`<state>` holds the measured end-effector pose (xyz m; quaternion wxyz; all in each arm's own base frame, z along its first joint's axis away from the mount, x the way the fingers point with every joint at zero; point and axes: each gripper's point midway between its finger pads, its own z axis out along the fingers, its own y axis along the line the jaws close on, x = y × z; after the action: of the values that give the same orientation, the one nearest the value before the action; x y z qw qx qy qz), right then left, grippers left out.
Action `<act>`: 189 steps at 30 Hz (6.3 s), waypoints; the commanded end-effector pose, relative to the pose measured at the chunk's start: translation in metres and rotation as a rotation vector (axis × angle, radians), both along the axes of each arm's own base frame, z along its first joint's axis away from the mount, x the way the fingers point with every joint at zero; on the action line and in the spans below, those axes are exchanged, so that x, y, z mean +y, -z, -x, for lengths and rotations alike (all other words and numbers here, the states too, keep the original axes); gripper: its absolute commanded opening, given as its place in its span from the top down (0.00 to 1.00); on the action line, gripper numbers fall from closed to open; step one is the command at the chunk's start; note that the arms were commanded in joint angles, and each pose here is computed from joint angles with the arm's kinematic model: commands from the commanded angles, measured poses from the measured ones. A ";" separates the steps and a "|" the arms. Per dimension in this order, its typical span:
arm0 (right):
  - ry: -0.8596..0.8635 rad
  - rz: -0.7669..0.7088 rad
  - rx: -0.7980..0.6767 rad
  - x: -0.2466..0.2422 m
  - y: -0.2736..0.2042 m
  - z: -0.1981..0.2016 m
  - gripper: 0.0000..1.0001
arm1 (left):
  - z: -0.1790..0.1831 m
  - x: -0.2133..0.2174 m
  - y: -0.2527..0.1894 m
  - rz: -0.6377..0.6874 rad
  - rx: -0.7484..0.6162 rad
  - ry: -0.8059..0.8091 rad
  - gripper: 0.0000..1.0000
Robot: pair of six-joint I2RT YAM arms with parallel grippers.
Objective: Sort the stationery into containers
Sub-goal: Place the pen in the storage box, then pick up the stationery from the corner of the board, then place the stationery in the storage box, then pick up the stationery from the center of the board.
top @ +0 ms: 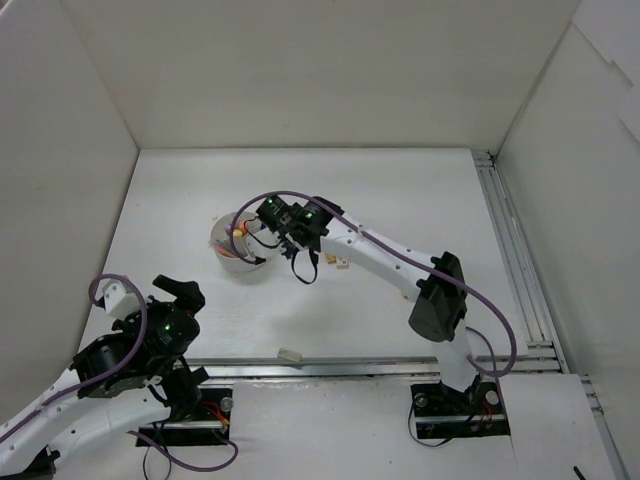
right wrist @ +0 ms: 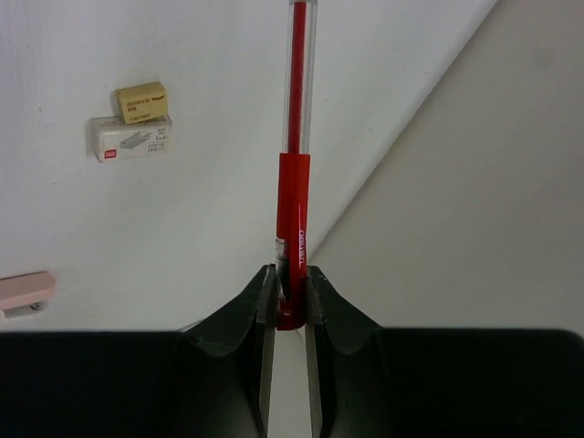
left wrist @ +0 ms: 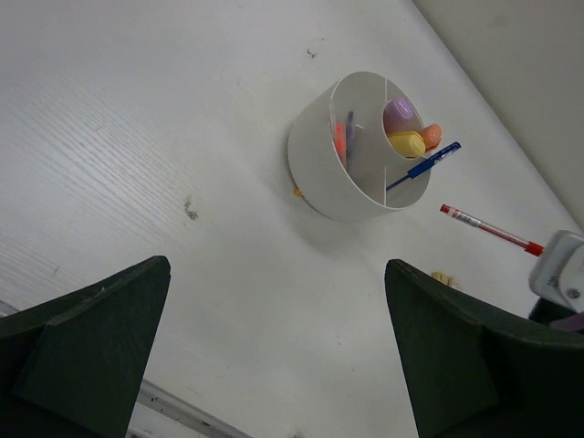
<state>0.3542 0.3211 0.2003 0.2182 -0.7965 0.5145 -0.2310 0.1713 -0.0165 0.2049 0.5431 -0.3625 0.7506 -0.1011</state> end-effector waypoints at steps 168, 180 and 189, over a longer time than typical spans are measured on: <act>0.429 -1.944 0.122 0.038 -0.164 -0.046 0.02 | -0.045 -0.089 -0.059 -0.285 -0.021 0.385 0.00; 0.973 -1.963 -0.175 -0.152 -0.083 0.030 0.02 | -0.108 -0.235 -0.053 -0.281 0.038 0.908 0.00; 1.138 -1.947 -0.348 -0.225 -0.072 0.076 0.02 | -0.155 -0.284 0.009 -0.297 0.318 0.854 0.00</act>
<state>0.2841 0.1220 0.2824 0.6767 0.0542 0.7223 0.1318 0.3166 -0.3000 0.1908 0.3864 0.0824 0.9061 -0.1514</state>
